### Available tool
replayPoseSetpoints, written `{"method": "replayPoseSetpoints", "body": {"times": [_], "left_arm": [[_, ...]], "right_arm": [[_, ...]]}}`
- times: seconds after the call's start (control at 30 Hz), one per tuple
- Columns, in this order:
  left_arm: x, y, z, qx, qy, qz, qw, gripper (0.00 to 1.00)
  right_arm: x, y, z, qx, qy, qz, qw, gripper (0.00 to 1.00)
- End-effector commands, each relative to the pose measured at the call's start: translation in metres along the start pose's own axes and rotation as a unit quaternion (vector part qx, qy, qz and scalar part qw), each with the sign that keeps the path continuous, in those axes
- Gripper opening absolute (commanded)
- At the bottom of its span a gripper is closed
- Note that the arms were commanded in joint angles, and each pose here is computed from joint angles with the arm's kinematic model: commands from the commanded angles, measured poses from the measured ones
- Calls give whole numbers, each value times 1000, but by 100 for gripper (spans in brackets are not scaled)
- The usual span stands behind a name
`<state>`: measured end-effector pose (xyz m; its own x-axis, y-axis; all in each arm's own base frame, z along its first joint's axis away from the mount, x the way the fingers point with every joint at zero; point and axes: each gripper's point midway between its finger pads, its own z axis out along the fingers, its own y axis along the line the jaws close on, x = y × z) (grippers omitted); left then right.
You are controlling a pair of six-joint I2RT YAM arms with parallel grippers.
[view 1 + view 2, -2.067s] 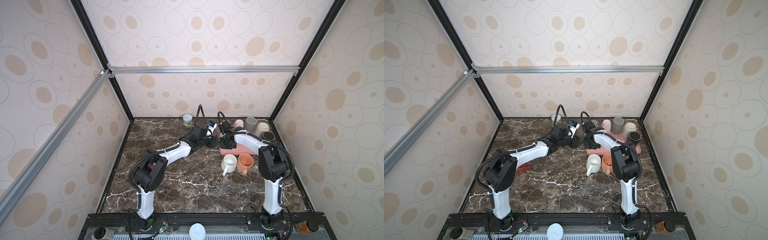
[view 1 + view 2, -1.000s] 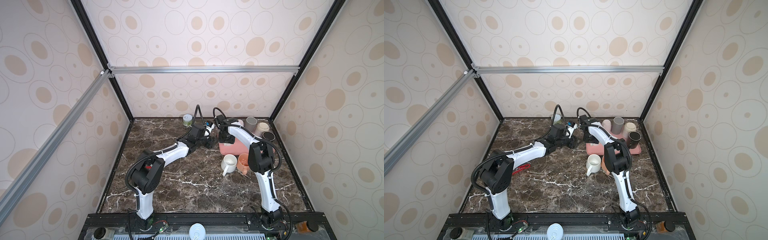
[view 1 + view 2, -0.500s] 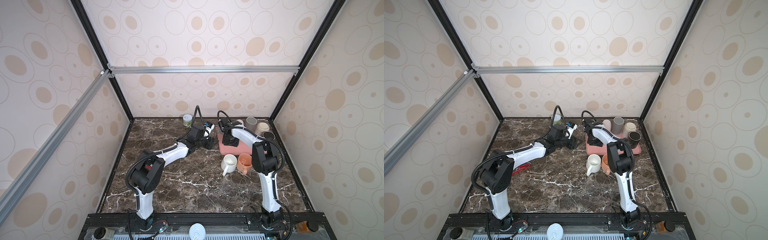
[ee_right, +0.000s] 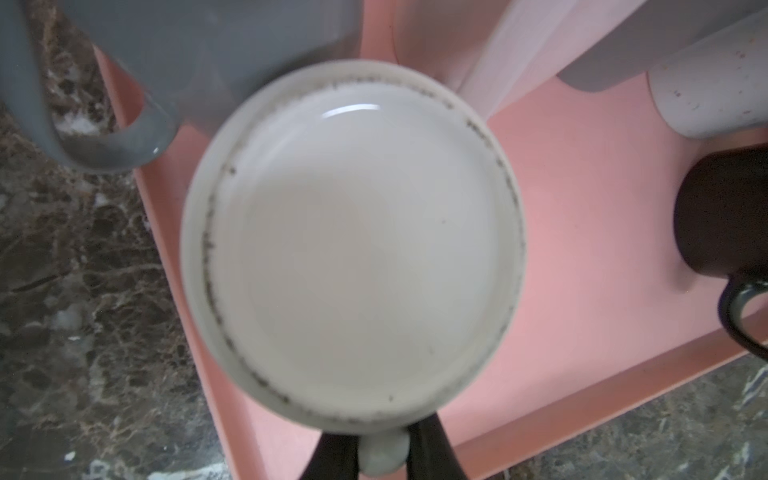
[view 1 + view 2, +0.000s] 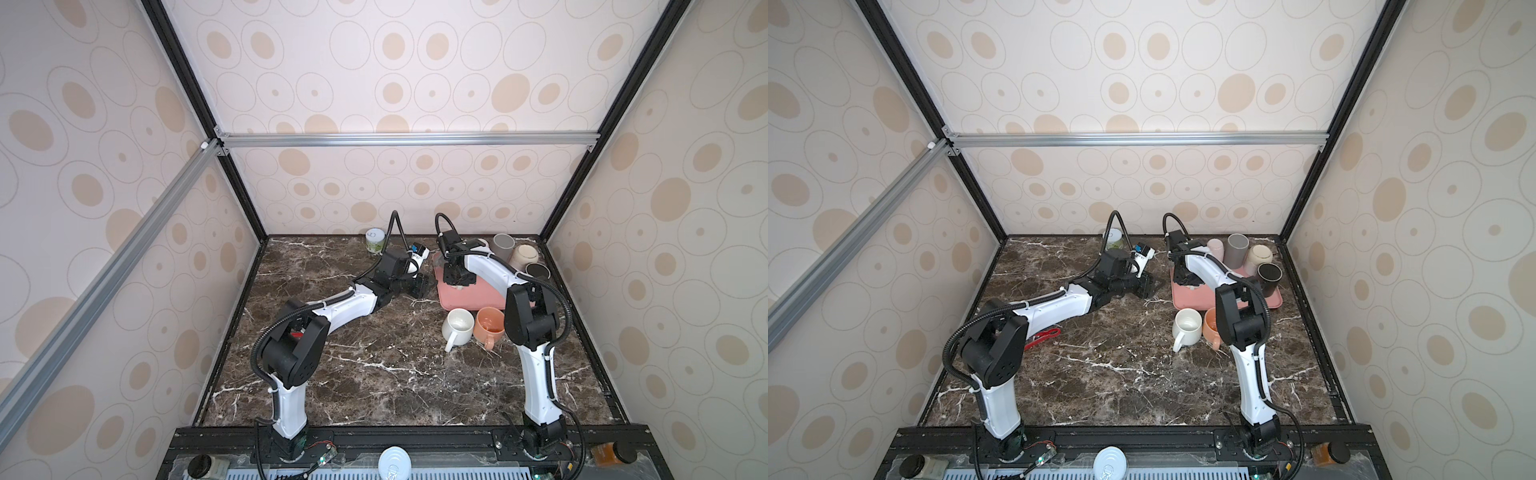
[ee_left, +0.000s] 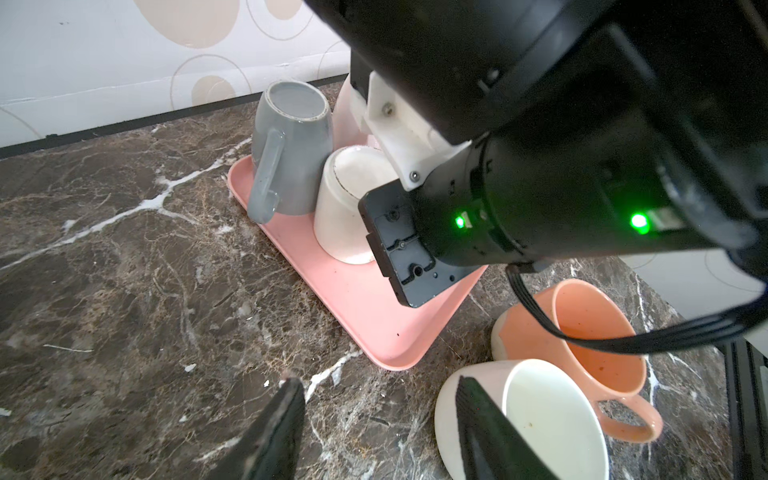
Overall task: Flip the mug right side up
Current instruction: 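Close the right gripper on the white mug's handle and lift it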
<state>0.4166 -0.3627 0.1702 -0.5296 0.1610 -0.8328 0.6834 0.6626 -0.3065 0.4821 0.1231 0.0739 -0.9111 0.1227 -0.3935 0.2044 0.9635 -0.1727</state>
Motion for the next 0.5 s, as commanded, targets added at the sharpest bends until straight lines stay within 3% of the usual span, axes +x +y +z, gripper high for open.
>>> {"method": "replayPoseSetpoints", "body": {"times": [0.0, 0.13, 0.47], "left_arm": [[-5, 4, 0, -3, -5, 8, 1000, 59], [-6, 3, 0, -2, -5, 8, 1000, 59], [-16, 0, -8, -1, -17, 8, 1000, 59]], "right_arm": [[-3, -2, -4, 4, -5, -18, 1000, 9], [-1, -5, -13, -3, -12, -30, 999, 1], [4, -9, -63, -38, -89, -59, 993, 0]]}}
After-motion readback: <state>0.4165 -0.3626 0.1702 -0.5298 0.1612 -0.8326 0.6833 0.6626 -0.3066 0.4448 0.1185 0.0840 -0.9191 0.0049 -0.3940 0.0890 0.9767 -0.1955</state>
